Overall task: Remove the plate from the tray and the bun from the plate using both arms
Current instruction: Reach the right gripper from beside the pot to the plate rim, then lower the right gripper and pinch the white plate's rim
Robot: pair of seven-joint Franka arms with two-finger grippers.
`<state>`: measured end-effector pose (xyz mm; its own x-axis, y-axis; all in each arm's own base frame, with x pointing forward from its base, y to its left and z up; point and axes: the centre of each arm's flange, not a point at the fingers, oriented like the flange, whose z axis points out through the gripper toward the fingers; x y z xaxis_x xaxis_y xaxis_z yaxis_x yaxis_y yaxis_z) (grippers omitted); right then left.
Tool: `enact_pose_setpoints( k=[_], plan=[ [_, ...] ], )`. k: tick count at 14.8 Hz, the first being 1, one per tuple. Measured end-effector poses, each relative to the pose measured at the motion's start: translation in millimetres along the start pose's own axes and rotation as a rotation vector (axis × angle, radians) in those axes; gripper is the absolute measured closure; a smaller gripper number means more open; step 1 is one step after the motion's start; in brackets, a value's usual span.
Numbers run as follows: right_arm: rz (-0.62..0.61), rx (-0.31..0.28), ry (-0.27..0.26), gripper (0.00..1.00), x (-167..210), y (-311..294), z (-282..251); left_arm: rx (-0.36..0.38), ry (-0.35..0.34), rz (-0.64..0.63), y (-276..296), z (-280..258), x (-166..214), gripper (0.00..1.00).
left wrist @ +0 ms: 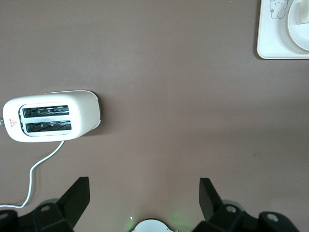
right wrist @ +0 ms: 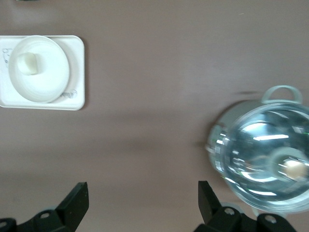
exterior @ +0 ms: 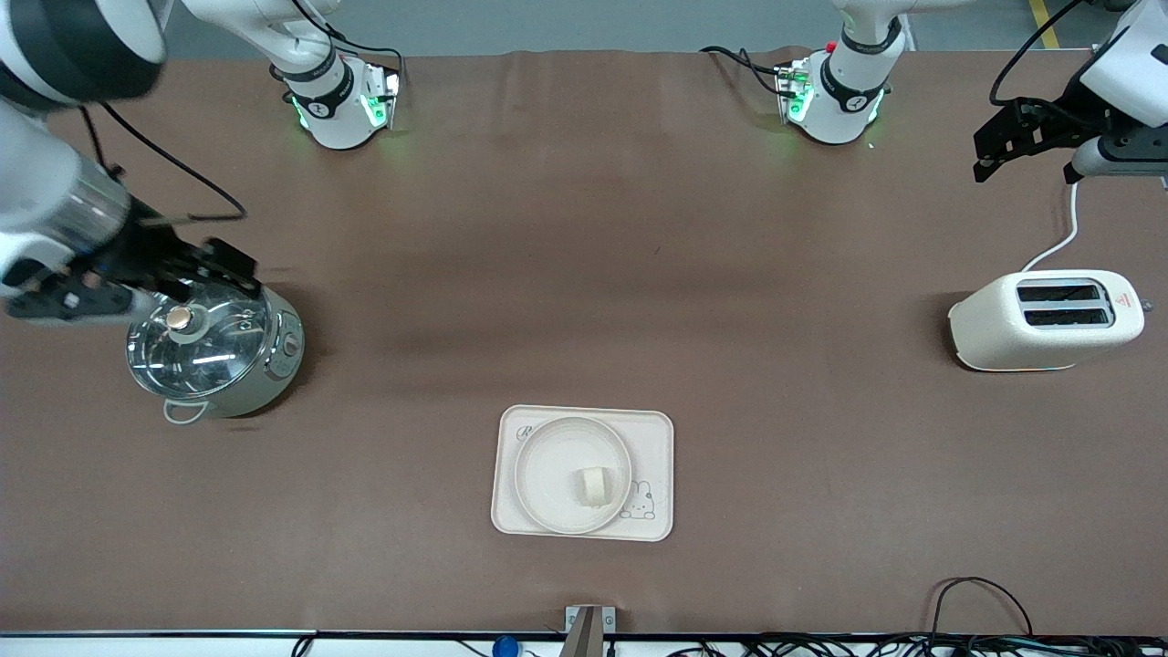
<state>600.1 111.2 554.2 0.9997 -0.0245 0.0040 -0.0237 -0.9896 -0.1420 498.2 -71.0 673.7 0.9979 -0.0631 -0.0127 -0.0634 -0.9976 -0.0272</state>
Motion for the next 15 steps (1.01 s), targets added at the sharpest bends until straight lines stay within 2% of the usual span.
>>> enact_pose_setpoints(
  k=[2, 6, 9, 15],
  plan=[
    [0.009, 0.018, -0.005, 0.00, 16.7, -27.1, 46.6, -0.001, -0.005, 0.000, -0.4, 2.4, 2.2, 0.00],
    [0.062, 0.147, 0.006, 0.00, 48.0, -75.8, 150.8, -0.002, -0.010, -0.001, -0.8, 4.9, 4.6, 0.00],
    [0.149, 0.162, 0.017, 0.00, 58.4, -110.4, 217.4, -0.002, -0.013, -0.001, -0.9, 6.8, 6.2, 0.00],
    [0.245, 0.186, 0.083, 0.00, 69.3, -168.5, 313.3, -0.004, -0.028, -0.001, -1.8, 14.1, 11.1, 0.00]
  ],
)
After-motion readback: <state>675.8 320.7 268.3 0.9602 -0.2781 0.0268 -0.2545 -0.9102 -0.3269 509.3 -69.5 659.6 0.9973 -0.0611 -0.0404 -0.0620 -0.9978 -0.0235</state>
